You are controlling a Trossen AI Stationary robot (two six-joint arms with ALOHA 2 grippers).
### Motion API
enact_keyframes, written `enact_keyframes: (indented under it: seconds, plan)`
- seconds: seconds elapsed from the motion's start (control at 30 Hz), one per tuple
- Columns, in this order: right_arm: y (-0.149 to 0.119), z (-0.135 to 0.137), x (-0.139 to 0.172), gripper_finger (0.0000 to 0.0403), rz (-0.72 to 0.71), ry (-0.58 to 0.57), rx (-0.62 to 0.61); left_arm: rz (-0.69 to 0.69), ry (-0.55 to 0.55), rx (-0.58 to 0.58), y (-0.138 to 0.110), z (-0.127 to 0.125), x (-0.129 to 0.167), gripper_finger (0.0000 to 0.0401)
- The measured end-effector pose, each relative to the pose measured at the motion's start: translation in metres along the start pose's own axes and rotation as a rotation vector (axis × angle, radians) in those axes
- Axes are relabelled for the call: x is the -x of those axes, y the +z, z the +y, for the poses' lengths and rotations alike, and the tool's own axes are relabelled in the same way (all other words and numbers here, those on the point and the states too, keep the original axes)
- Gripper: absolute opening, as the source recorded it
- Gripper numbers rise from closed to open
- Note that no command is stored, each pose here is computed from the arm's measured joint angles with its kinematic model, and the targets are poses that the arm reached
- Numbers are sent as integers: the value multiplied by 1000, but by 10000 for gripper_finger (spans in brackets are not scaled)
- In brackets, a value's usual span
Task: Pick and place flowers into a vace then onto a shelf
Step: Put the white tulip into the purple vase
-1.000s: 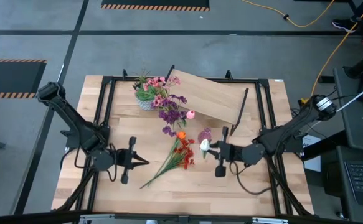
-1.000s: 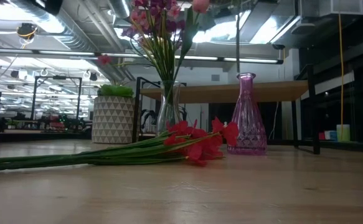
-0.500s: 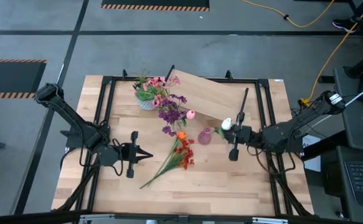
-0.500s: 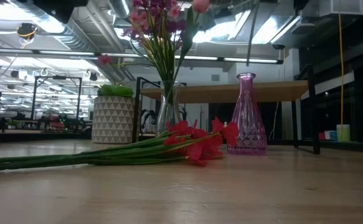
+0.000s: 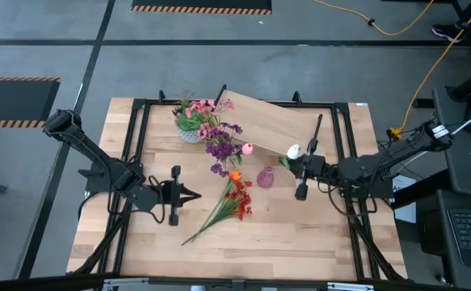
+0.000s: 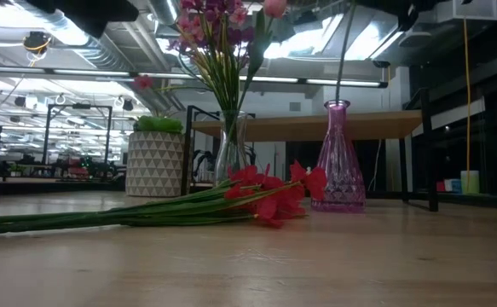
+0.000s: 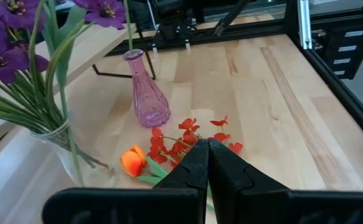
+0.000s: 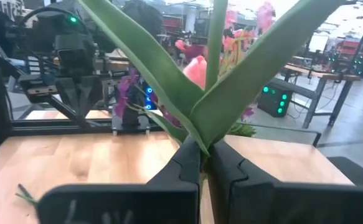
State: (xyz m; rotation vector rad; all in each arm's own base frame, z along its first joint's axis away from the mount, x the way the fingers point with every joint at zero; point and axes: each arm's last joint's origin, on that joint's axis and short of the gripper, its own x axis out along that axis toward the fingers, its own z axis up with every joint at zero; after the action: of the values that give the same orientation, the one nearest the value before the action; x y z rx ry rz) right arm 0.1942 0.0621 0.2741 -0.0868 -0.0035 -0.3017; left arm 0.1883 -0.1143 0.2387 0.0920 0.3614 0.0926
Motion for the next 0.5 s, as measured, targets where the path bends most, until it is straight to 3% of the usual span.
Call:
enact_keyframes:
  seconds: [0.23, 0.5]
  plan:
    - [-8, -2, -3, 6, 49, 9, -28, 2, 5, 4, 0, 2, -1, 3]
    - [-40, -7, 4, 6, 18, 1, -104, 2, 4, 4, 0, 2, -1, 3]
